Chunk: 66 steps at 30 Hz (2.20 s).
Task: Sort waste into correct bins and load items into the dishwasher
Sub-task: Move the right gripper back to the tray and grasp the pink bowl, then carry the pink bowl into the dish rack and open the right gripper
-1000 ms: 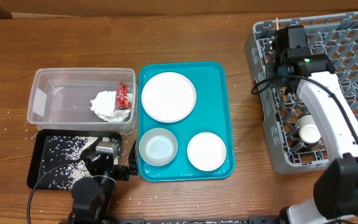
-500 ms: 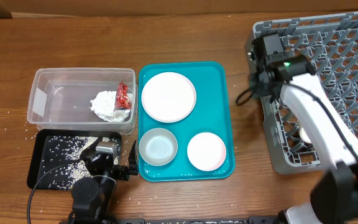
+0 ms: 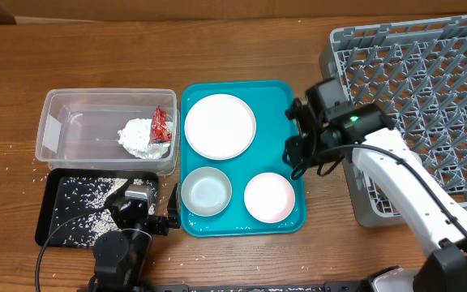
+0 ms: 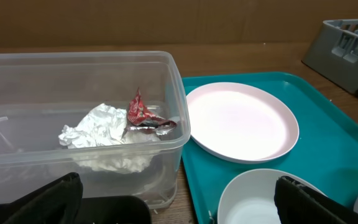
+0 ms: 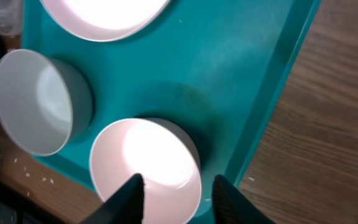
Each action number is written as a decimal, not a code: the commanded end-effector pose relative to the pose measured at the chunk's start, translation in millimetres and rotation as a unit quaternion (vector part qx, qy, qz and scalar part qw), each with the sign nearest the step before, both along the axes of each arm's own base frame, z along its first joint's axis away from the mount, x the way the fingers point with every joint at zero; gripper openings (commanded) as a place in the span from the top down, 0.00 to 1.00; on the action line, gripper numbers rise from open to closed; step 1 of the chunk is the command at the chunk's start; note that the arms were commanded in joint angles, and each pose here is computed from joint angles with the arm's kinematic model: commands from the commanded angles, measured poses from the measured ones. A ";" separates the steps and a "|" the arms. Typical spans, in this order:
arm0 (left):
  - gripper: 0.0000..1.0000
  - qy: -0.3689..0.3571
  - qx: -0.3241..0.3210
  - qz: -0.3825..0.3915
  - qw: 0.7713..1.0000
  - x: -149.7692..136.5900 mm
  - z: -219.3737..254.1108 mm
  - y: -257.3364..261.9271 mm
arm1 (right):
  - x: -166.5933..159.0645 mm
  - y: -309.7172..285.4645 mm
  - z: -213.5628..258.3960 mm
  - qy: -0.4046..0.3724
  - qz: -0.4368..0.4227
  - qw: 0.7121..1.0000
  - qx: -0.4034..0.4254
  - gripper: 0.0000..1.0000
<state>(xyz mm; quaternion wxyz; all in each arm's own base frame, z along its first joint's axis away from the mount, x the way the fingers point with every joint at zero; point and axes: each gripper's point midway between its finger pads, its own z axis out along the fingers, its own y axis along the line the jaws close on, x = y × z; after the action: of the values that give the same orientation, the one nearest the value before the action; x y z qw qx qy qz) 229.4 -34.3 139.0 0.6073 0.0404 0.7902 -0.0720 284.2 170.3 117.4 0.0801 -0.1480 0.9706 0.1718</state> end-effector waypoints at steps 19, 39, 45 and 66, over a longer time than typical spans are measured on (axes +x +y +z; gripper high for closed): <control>0.00 -0.005 0.009 0.002 1.000 0.3 -0.5 1.9 | -38.4 -7.2 -66.4 0.048 -0.018 0.998 -0.034 0.60; 0.00 -0.005 0.009 0.002 1.000 0.3 -0.5 1.9 | 3.9 -29.9 -30.4 -0.031 -0.095 0.990 -0.102 0.96; 0.00 -0.005 0.009 0.002 1.000 0.3 -0.5 1.9 | 57.8 -56.8 75.8 -0.186 -0.184 0.955 -0.142 0.96; 0.00 -0.005 0.009 0.002 1.000 0.3 -0.5 1.9 | 71.1 -264.4 150.3 -0.274 -0.376 0.679 -0.568 0.96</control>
<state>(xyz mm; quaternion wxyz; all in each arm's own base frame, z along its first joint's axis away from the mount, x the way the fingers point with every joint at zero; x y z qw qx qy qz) 229.4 -34.3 138.9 0.6075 0.0404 0.7900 -0.0720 356.4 -76.3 272.5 0.3241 0.1592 0.7996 -0.4799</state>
